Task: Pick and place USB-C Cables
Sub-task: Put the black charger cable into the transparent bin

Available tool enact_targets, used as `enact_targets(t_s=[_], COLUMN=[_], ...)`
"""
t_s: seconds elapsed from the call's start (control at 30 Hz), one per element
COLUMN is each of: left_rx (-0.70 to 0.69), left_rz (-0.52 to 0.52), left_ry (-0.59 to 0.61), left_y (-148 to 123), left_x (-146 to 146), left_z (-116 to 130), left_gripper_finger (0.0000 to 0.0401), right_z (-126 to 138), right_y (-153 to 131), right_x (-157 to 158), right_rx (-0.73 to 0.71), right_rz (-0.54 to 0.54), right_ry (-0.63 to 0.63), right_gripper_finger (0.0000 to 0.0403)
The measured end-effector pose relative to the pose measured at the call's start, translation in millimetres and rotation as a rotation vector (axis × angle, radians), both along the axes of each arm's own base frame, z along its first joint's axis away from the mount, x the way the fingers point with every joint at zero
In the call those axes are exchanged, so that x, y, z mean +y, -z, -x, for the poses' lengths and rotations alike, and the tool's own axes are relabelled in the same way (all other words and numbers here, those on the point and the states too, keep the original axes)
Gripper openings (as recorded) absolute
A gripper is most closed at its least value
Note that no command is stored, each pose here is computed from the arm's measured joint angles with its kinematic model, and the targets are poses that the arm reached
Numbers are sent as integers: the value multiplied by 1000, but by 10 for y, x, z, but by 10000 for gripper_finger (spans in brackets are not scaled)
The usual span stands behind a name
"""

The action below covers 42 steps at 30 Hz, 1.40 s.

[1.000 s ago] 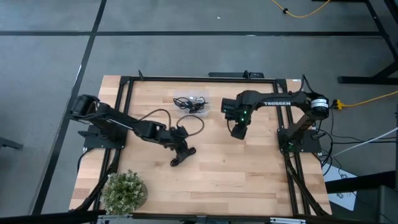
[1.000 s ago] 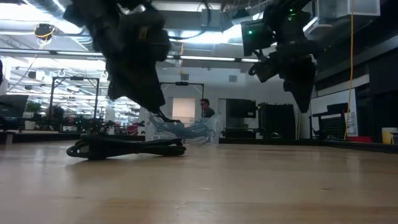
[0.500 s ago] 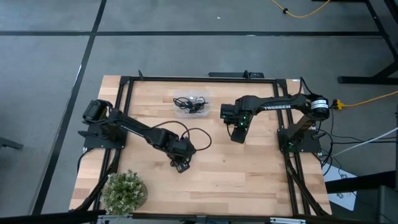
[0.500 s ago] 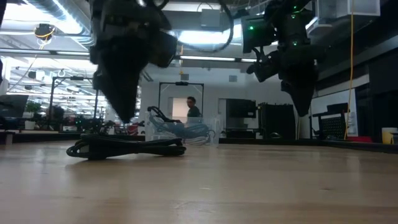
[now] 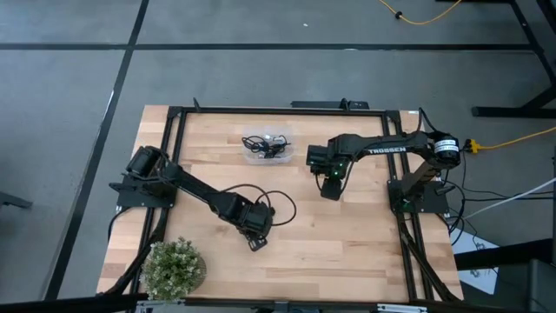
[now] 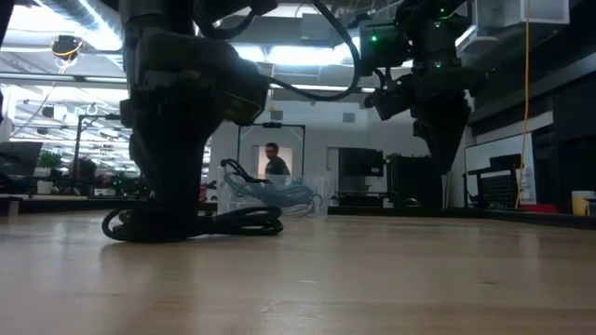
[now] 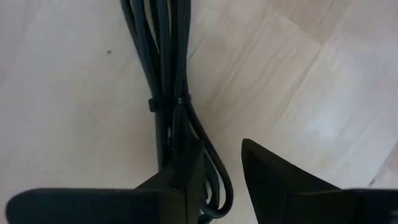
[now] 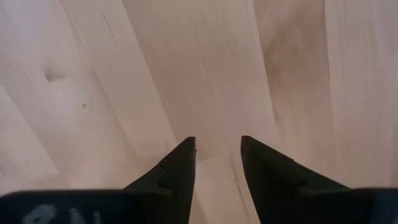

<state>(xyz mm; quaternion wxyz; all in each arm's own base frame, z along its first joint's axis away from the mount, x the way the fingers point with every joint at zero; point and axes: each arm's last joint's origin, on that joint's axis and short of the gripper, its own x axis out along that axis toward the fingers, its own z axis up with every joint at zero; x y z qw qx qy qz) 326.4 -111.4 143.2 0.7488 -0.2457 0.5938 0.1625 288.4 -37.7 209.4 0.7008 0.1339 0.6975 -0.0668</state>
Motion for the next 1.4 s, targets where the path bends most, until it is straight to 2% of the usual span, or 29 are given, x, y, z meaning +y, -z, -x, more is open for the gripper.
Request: enact_targets(t_s=[0.17,0.37,0.43,0.57,0.67,0.87,1.07,1.23,1.4], left_rx=[21,22,23,24,3,9,45,52,69], left_rz=[-13,-29,-32,-55,-80,-168,-239,-262,-220], left_ry=[-7,-18,-18,25,52,90,115,129,112], left_y=[134,152,149,112,29,-254,-497,-480,-437], left_x=[-47,-41,-35,-40,-61,-67,-70,-40,32], left_z=[-20,-25,-20,-49,-116,-242,-264,-255,-263], left_gripper_finger=[105,98,79,13,3,1,0,2,29], right_z=[-13,-19,-21,-23,-29,-30,-38,-37,-37], right_y=[0,0,0,0,-1,-1,-1,-1,-1], right_x=[-2,-3,-3,-3,-4,-4,-5,-5,-5], right_rx=[-13,-22,-23,-26,-32,-33,-44,-43,-43], right_rz=[2,3,3,4,5,4,6,6,5], right_ry=[-1,-19,-22,-23,-23,-24,-50,-50,-49], right_gripper_finger=[133,133,133,133,133,133,133,133,133])
